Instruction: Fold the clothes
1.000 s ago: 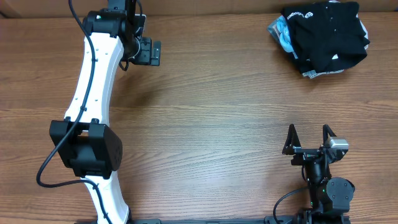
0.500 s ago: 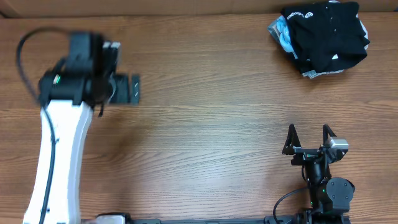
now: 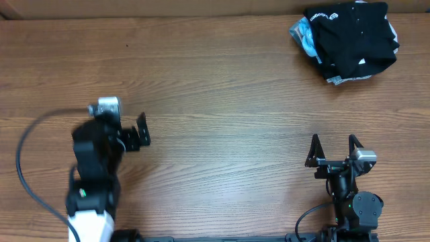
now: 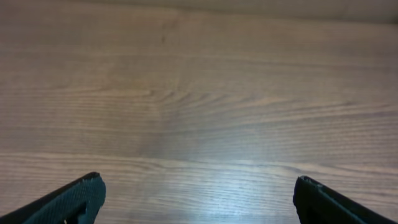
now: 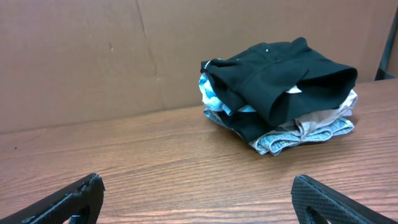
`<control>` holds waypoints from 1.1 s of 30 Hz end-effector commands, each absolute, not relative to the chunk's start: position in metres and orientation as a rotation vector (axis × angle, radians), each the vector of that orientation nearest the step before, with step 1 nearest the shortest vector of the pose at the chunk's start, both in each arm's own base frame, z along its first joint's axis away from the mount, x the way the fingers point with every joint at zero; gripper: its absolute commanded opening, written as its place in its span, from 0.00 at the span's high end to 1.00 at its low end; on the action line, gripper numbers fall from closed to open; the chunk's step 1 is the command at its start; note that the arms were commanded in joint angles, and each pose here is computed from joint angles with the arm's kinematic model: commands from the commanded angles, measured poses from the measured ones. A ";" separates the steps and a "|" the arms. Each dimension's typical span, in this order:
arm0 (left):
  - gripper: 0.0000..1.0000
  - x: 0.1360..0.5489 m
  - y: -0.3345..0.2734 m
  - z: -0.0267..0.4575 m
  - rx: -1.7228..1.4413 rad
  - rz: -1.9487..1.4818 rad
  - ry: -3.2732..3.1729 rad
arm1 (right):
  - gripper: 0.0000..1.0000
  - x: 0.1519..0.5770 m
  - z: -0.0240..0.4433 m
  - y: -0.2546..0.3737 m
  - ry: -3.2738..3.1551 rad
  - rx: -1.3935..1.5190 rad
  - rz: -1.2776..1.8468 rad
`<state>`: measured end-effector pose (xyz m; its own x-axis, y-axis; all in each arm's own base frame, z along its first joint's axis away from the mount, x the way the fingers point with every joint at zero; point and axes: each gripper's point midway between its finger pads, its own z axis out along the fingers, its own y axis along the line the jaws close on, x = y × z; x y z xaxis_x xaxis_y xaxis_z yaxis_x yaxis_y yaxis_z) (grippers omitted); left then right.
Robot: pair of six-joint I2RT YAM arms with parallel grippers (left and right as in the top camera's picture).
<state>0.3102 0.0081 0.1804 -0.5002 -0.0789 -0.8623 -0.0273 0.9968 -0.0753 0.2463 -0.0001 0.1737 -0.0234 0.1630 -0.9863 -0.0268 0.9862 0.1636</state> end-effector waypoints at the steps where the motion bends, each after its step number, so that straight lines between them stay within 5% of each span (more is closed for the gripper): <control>1: 0.00 0.289 0.002 0.154 -0.035 -0.071 2.029 | 0.00 0.246 0.172 0.002 1.585 0.094 0.151; 33: 0.00 0.246 0.007 0.156 -0.038 -0.008 1.646 | 0.00 0.246 0.172 0.002 1.585 0.093 0.151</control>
